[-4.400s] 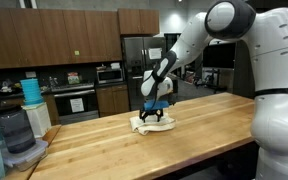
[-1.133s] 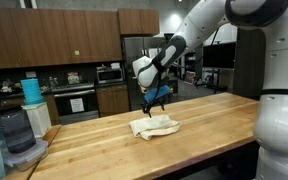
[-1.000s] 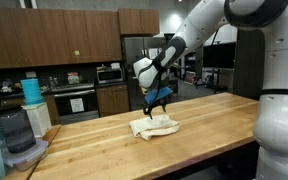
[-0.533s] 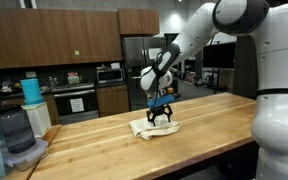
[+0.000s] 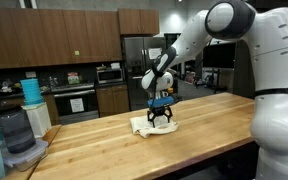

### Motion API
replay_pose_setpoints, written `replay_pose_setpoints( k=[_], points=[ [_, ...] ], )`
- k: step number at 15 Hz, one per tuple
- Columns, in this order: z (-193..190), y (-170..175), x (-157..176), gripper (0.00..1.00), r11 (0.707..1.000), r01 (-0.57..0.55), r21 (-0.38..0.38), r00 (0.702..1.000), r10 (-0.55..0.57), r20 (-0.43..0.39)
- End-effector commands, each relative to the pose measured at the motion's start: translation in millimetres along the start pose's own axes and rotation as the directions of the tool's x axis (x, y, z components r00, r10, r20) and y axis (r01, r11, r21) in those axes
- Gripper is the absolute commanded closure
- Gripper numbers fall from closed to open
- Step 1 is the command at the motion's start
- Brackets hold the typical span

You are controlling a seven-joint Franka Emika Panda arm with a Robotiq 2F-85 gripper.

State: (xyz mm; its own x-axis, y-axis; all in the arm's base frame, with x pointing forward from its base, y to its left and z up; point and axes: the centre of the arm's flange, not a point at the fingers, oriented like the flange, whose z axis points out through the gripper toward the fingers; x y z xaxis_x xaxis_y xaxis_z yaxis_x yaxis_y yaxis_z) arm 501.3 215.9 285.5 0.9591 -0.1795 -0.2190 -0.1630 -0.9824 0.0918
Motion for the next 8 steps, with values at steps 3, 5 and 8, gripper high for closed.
replay_pose_setpoints(
  k=[3, 5, 8],
  points=[
    [13, -3, 23, 0.0, 1.0, -0.015, -0.001, 1.0, 0.015, -0.004],
    [11, -6, 25, 0.0, 1.0, 0.03, -0.006, 0.999, -0.03, -0.034],
    [5, -11, 28, 0.0, 0.99, 0.129, -0.062, 0.984, -0.136, -0.112]
  ],
)
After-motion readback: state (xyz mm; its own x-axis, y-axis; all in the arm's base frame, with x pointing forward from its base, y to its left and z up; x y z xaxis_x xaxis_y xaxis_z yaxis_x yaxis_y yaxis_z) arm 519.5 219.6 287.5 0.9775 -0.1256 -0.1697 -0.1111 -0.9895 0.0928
